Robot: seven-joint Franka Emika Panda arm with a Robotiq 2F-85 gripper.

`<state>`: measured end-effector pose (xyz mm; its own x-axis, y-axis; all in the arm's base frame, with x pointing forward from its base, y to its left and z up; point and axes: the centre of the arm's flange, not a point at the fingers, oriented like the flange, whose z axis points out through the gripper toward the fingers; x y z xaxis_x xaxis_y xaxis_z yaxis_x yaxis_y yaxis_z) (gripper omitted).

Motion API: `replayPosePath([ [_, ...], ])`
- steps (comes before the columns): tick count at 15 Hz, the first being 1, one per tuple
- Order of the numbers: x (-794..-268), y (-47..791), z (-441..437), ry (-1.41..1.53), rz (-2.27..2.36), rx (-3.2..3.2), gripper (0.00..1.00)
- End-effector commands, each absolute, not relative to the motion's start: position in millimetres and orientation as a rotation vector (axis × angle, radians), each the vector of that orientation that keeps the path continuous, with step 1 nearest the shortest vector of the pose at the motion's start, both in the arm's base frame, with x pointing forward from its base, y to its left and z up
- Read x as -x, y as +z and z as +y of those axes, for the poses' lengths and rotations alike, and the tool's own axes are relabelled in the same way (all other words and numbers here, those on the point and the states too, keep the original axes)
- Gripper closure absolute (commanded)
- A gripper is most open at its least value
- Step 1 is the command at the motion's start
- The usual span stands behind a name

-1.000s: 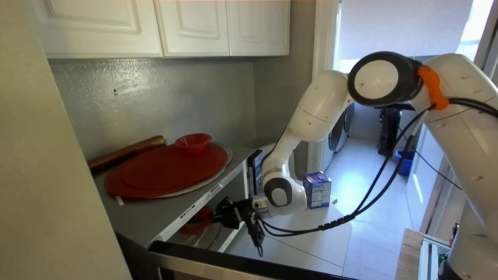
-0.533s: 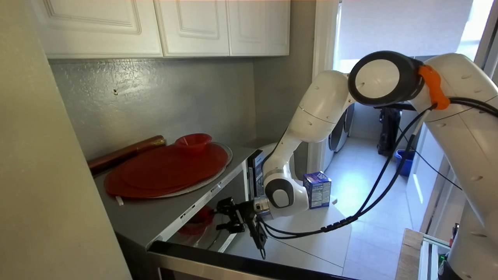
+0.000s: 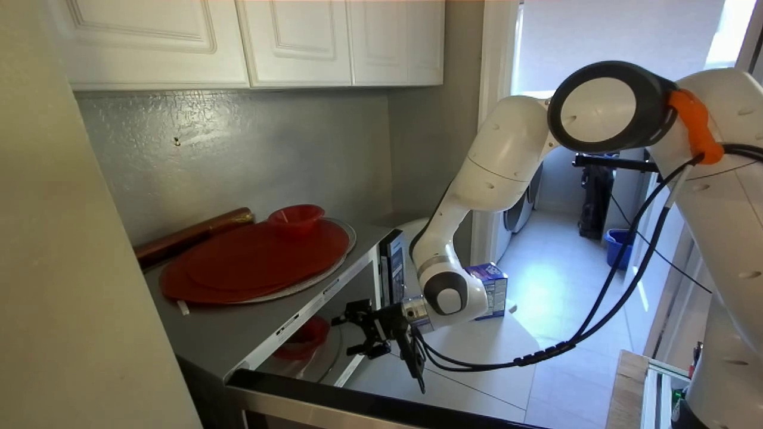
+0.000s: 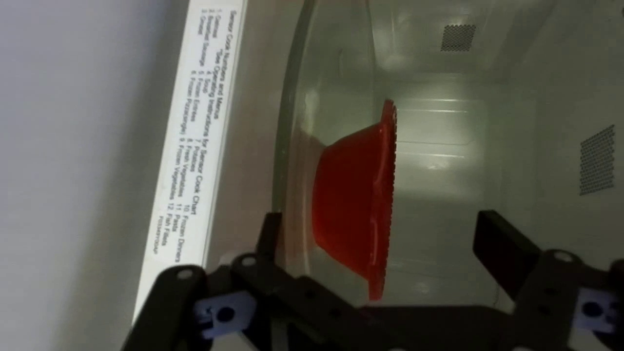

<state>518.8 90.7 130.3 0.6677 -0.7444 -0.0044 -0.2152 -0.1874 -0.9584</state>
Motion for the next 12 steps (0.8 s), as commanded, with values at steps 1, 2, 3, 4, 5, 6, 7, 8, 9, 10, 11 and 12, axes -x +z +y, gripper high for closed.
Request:
replayPosePath([
  [1, -489, 146, 76, -0.506, 0.730, 1.740, 0.00],
  [2, -484, 149, 72, -0.486, 0.718, 1.746, 0.00],
  [3, -478, 153, 67, -0.466, 0.711, 1.758, 0.00],
  [4, -473, 156, 62, -0.452, 0.704, 1.769, 0.00],
  [5, -467, 159, 57, -0.440, 0.704, 1.782, 0.00],
  [6, -462, 163, 52, -0.435, 0.706, 1.796, 0.00],
  [7, -457, 168, 46, -0.434, 0.707, 1.812, 0.00],
  [8, -452, 173, 40, -0.430, 0.715, 1.829, 0.00],
  [9, -445, 179, 33, -0.414, 0.721, 1.851, 0.00],
  [10, -440, 183, 27, -0.401, 0.727, 1.872, 0.00],
  [11, -433, 189, 22, -0.379, 0.735, 1.901, 0.00],
  [12, -428, 193, 17, -0.363, 0.741, 1.925, 0.00],
])
